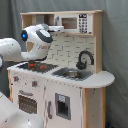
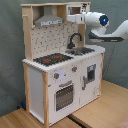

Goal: Play with the kitchen

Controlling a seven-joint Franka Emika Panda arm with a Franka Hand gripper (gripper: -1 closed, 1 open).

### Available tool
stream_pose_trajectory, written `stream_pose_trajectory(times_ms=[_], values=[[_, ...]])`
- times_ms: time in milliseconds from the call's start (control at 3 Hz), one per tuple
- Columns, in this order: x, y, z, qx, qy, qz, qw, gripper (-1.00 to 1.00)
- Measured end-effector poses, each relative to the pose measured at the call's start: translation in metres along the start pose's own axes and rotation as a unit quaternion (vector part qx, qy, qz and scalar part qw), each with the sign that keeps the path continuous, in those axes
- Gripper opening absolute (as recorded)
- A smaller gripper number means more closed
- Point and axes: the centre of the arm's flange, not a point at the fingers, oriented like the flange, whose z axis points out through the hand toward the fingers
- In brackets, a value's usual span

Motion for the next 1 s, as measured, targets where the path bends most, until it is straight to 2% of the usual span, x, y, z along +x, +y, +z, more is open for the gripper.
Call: stream_pose_trajectory(times_ms=[667,1000], values=[[0.0013,0.0026,0.0022,0.000,0.006,0.005,1.0000,-1.00],[0.0014,0.0027,0.0023,0.000,0.006,0.006,1.0000,1.00]])
